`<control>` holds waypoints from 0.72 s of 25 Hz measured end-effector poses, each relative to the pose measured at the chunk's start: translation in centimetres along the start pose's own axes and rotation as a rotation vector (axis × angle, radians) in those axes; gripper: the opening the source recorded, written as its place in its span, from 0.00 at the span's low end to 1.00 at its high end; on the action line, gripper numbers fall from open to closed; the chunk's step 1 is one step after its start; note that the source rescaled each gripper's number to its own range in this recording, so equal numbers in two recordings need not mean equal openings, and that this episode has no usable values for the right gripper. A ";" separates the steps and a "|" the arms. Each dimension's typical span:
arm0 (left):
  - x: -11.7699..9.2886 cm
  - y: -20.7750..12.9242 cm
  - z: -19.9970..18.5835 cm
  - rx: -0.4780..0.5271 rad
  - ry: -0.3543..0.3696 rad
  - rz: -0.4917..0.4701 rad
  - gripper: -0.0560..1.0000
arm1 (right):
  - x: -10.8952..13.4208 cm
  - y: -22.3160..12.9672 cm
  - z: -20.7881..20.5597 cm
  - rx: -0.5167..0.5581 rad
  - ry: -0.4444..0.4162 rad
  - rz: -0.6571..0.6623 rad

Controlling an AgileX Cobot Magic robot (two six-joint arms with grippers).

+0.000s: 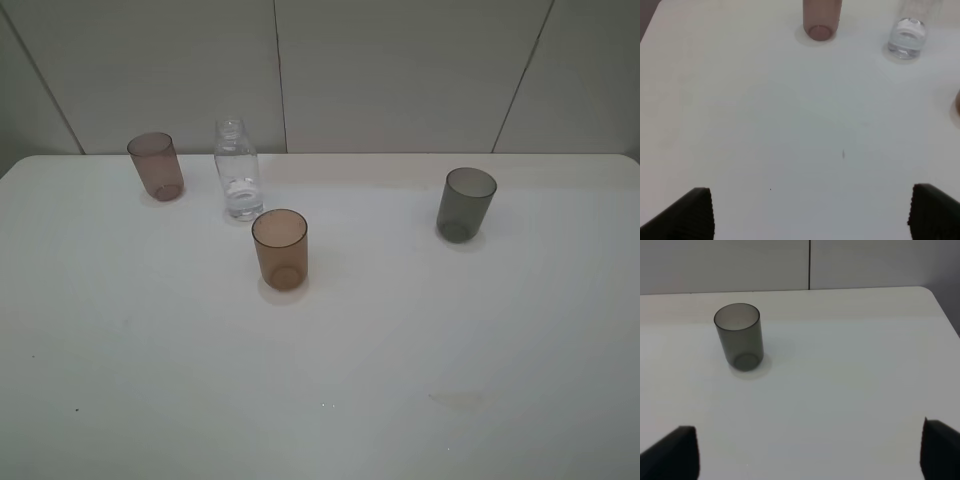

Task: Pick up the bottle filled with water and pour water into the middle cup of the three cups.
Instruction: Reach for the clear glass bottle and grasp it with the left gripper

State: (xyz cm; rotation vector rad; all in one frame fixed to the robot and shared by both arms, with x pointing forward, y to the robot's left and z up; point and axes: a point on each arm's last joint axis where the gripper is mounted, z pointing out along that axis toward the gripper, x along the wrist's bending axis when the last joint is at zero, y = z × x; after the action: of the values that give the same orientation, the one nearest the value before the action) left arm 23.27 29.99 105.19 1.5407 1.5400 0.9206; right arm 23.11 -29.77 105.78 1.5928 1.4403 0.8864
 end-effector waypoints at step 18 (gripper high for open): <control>0.0 0.0 0.0 0.000 0.000 0.000 0.99 | 0.0 0.0 0.0 0.000 0.000 0.000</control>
State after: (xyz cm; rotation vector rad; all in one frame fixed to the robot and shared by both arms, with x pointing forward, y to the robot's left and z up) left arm 23.27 29.99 105.19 1.5407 1.5400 0.9206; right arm 23.11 -29.77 105.78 1.5928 1.4403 0.8864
